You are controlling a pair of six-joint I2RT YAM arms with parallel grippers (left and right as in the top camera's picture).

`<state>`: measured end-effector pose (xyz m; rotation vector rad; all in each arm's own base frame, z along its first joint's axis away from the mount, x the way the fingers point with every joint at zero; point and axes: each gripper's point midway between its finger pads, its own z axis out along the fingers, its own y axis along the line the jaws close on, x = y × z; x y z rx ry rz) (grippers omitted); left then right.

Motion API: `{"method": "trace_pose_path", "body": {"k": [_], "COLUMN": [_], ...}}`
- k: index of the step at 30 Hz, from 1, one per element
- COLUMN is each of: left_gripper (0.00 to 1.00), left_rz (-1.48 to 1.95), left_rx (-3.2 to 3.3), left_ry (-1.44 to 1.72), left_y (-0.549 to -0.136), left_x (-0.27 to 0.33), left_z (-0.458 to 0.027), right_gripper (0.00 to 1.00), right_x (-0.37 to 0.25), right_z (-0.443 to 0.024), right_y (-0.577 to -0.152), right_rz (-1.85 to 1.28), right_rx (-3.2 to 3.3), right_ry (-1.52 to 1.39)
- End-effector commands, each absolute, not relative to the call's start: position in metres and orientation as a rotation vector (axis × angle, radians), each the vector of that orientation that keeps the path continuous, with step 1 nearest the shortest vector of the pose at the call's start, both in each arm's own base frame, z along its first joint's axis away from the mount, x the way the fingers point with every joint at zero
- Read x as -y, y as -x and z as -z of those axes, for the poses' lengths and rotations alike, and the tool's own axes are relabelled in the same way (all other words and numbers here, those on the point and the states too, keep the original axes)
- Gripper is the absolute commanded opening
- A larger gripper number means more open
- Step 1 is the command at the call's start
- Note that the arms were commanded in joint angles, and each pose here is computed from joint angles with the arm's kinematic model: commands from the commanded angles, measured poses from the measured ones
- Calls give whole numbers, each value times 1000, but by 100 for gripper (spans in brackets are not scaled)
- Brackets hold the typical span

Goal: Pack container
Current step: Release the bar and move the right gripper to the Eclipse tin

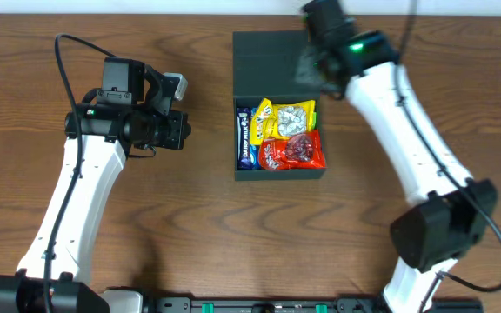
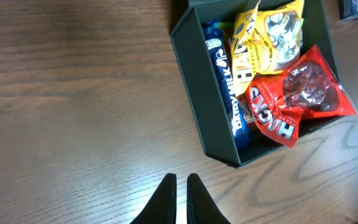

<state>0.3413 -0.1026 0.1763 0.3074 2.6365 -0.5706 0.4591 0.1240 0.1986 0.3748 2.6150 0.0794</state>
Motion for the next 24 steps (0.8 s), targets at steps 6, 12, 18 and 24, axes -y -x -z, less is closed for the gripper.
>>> {"method": "trace_pose_path", "body": {"k": [6,12,18,24], "left_gripper": [9,9,9,12], "left_rz": [554,553,554,554], "left_rx": [-2625,-2624,-2624,-2625], "left_ry": [-315,-315,-315,-315], "left_y": [-340,-340,-340,-340], "left_x": [99,99,99,99], "left_z": [-179,-180,-180,-179], "right_gripper": [64,64,65,66], "right_x": [-25,34,48,56], "right_z": [-192,-176,-137,-97], "right_y": [-473,-476,-484,-495], "right_rz": [90,155,192,213], "right_rx": [-2593,-2584,-2638,-2673], "right_ry": [-549,-711,-758,-782]}}
